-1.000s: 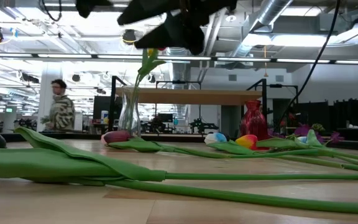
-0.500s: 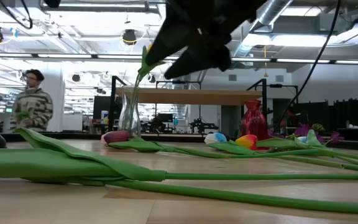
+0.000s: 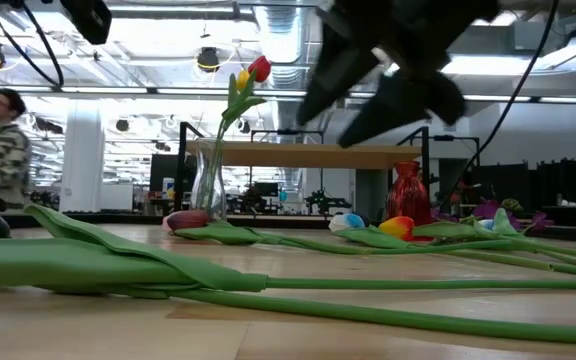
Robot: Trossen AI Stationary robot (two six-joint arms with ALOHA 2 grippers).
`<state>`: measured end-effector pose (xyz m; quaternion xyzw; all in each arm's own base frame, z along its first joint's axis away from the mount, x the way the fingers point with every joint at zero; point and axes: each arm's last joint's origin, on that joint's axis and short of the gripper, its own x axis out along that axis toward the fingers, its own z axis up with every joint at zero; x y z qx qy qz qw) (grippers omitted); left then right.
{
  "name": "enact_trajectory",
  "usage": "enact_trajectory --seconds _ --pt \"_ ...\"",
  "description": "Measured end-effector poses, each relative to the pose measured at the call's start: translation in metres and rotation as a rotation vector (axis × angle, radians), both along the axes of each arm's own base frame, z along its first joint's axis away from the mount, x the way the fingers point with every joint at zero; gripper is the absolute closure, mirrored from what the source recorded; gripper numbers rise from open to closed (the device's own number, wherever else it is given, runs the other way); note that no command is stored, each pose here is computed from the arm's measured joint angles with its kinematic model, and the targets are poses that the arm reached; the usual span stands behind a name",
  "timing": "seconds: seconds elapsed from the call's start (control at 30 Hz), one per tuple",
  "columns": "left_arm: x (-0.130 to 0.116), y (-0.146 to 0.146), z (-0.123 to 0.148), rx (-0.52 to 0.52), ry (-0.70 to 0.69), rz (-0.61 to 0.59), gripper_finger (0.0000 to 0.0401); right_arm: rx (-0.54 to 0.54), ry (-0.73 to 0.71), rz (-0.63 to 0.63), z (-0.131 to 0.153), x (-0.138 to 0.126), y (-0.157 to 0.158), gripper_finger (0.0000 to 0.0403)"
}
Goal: Pick and place flowers into a vace then onto a shelf
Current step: Put the left orange flower into the transparent vase
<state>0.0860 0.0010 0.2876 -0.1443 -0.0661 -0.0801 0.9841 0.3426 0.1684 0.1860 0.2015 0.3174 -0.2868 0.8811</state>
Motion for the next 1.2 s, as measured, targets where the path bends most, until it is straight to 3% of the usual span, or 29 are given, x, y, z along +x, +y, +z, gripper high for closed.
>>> enact_trajectory --seconds 0.13,0.23,0.37,0.6,0.8,1.2 --pt "0.003 -0.004 -0.007 0.025 -0.004 -0.043 0.0259 -0.012 0.025 -0.076 -0.004 -0.013 0.004 0.0143" --pt "0.007 -0.008 -0.015 0.026 -0.010 -0.068 0.0260 -0.035 0.038 -0.052 -0.005 -0.016 0.009 0.0143" --pt "0.011 -0.011 -0.022 0.046 0.019 -0.032 0.0260 -0.093 0.081 0.107 -0.017 -0.008 0.018 0.0143" --pt "0.018 -0.022 -0.030 0.057 0.029 -0.042 0.0260 0.096 0.067 0.492 -0.044 0.027 0.032 0.0143" --pt "0.027 -0.029 -0.031 0.068 0.051 -0.003 0.0260 0.152 0.151 0.576 -0.067 0.032 0.031 0.0143" --pt "0.037 -0.037 -0.039 0.075 0.119 -0.008 0.0260 0.183 0.160 0.663 -0.067 0.030 0.041 0.0143"
